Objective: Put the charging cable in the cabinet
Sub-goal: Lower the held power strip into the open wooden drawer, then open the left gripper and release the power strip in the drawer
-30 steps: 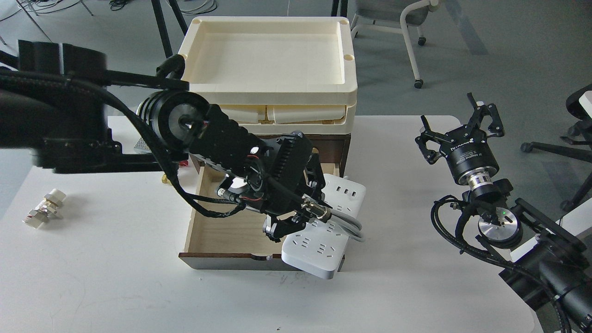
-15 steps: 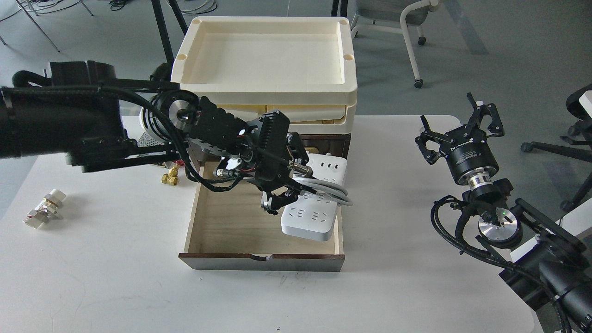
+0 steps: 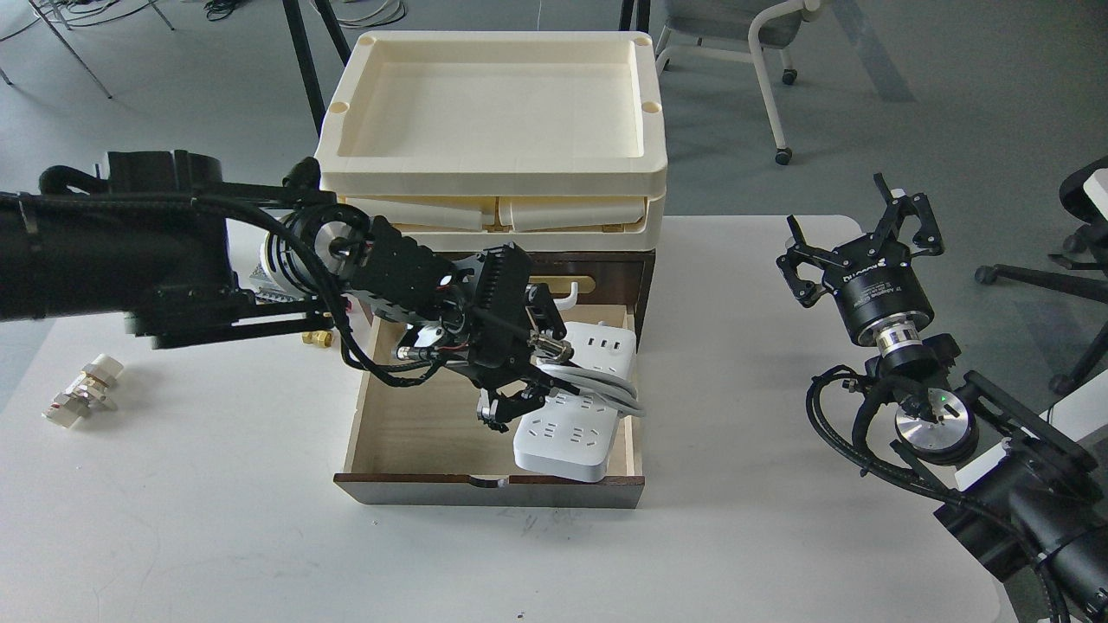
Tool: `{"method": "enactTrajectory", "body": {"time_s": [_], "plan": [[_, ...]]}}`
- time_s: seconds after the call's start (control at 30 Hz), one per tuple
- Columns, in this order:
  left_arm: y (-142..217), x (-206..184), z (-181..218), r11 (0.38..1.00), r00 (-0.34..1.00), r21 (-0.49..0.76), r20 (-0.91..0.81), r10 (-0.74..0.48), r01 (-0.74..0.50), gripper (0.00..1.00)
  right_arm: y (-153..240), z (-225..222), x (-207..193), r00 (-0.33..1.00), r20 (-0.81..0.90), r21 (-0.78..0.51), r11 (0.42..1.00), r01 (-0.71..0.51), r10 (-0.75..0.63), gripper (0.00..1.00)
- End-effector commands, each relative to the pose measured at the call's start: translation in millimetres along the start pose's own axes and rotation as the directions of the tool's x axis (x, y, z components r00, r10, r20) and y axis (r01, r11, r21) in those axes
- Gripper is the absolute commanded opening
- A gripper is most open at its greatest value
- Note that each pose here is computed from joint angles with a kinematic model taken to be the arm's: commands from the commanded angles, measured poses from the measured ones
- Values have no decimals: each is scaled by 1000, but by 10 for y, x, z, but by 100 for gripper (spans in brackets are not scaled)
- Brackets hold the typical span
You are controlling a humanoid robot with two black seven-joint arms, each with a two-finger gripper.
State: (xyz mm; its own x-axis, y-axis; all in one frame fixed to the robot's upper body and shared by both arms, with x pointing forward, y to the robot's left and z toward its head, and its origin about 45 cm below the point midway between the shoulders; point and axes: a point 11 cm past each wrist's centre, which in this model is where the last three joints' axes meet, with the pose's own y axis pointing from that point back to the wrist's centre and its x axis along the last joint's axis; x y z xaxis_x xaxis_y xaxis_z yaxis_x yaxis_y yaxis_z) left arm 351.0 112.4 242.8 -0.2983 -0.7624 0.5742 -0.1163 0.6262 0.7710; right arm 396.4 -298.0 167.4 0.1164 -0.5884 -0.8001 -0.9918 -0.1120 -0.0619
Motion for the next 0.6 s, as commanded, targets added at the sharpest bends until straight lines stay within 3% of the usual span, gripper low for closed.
{"method": "enactTrajectory", "body": {"time_s": [0.0, 0.57], "plan": [[79, -120, -67, 999, 1000, 32, -19, -9, 10, 5, 0, 0, 0, 1000, 1, 0, 1000, 0, 0, 100], [109, -578, 44, 997, 990, 47, -132, -50, 57, 8, 0, 1, 0, 1000, 1, -1, 1000, 0, 0, 100]]}}
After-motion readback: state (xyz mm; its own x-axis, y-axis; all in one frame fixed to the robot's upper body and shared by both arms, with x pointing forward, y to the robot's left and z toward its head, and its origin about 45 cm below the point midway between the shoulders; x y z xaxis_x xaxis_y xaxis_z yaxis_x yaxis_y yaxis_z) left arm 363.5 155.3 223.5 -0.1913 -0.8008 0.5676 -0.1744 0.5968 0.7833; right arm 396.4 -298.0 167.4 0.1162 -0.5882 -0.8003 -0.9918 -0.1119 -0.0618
